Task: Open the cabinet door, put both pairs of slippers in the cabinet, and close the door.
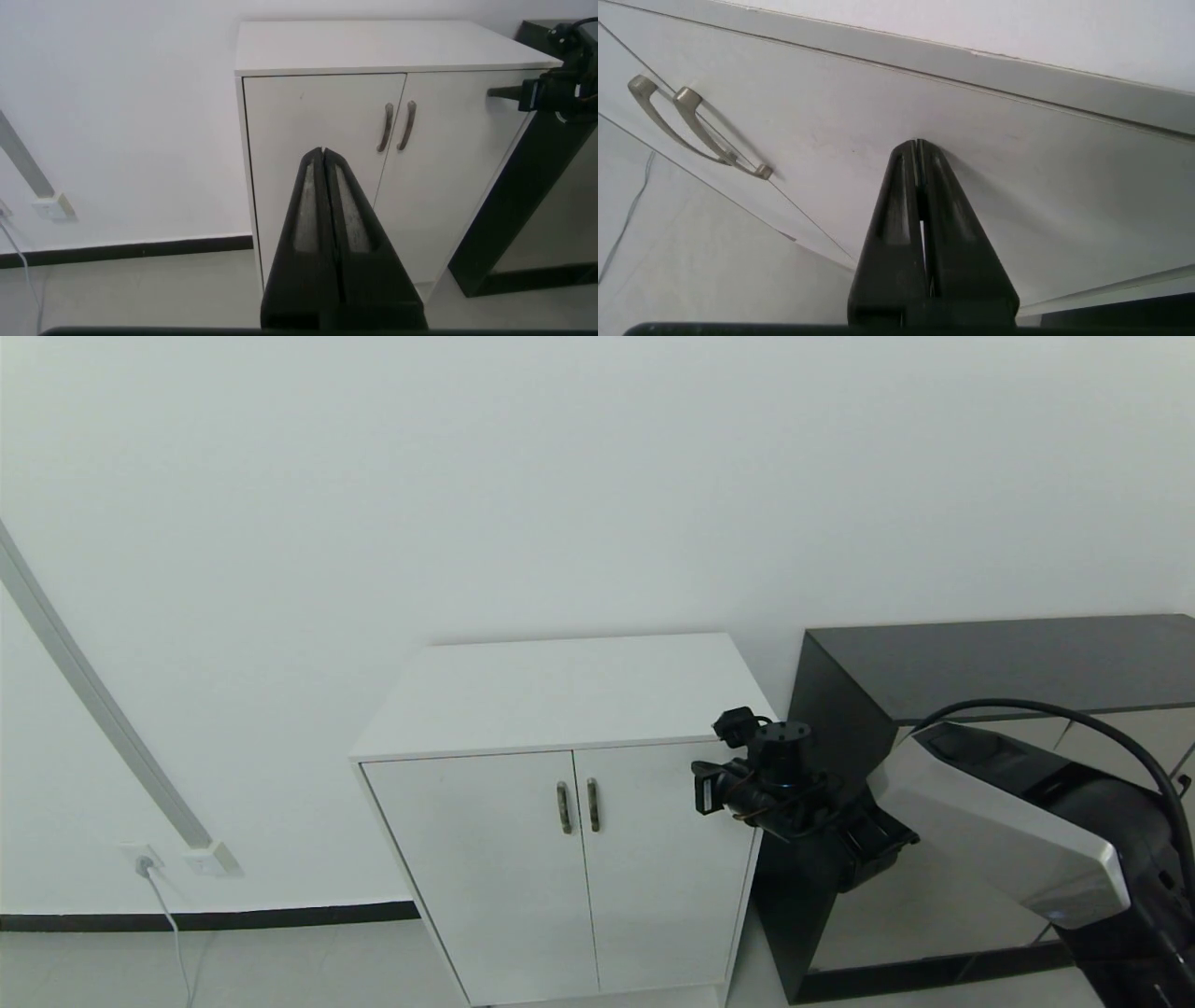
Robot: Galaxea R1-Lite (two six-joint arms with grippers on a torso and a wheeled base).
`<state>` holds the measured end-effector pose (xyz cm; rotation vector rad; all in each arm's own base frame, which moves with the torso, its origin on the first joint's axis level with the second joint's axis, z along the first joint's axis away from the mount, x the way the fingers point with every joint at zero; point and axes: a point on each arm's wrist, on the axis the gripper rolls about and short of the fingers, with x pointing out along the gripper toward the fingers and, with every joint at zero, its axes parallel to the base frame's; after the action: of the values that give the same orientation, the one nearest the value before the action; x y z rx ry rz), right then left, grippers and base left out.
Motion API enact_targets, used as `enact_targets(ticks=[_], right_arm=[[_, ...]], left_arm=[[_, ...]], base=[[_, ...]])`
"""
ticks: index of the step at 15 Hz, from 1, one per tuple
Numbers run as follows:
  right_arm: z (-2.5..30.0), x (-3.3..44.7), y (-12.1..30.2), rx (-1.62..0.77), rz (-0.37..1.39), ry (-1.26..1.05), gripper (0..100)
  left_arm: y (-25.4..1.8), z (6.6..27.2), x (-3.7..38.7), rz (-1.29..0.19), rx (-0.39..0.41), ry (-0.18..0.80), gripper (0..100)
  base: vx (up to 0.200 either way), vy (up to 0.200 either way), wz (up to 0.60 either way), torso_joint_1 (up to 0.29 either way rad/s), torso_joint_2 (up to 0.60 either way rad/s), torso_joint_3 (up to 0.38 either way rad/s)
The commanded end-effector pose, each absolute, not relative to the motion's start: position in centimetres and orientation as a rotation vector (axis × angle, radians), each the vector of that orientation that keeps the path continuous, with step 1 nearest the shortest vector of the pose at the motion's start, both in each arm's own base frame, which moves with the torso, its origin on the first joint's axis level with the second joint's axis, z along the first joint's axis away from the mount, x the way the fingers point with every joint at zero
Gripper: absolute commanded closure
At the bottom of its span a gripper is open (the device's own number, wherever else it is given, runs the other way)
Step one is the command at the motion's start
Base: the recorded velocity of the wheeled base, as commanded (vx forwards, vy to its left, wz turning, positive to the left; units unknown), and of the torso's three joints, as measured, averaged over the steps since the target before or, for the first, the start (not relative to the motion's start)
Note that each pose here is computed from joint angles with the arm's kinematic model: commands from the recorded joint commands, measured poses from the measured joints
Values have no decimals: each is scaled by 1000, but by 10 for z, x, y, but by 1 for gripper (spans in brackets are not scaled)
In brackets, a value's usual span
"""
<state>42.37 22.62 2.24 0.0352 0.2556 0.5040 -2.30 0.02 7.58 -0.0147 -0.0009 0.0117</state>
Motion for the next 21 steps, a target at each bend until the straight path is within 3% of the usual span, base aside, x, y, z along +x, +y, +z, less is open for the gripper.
enact_targets(ticks=[1,8,12,21], right_arm=[[24,423,226,35,505,255,100],[65,379,203,36,474,232,100],[89,350,181,41,360,226,100],[126,287,97,59,168,185,100]], left_arm=[[0,76,-23,14,-15,0,100],[0,76,-23,14,-15,0,100],[0,76,-23,14,-15,-2,100],[0,76,-23,14,-15,0,100]], base=[[0,0,0,0,0,0],[0,0,0,0,0,0],[0,0,0,0,0,0],[0,0,0,0,0,0]])
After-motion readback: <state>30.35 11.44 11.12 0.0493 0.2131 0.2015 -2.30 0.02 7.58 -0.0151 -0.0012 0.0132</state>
